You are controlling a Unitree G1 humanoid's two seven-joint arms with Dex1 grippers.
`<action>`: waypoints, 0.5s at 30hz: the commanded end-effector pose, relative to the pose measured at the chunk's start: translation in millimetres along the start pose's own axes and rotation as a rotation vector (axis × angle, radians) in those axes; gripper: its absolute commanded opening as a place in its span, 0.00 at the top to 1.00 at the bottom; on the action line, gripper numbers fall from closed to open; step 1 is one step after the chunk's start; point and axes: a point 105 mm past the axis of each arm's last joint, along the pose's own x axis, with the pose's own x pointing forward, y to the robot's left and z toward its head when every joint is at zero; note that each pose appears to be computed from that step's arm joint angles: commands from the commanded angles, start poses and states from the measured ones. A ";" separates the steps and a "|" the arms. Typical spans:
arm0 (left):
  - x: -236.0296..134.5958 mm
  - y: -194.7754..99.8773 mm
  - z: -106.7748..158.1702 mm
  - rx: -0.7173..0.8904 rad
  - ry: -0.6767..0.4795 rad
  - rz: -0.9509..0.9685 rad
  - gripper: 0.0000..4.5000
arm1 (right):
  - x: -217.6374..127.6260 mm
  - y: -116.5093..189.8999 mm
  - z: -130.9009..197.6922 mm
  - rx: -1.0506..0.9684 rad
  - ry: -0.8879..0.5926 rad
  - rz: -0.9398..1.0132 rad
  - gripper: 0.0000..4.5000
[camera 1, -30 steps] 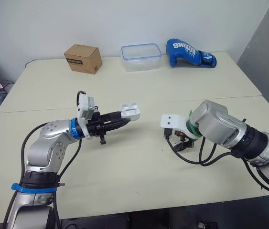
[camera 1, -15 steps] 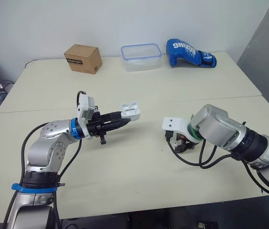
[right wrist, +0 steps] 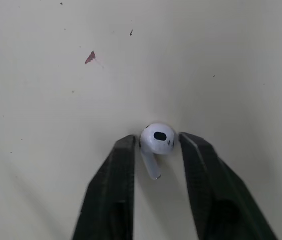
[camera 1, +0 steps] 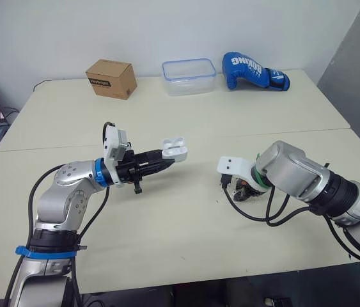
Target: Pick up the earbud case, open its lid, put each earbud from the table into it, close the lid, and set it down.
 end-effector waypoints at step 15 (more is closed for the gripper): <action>0.0 3.0 4.3 0.044 -0.030 0.042 0.83 | -38.5 1.0 18.3 0.085 -0.244 0.011 0.91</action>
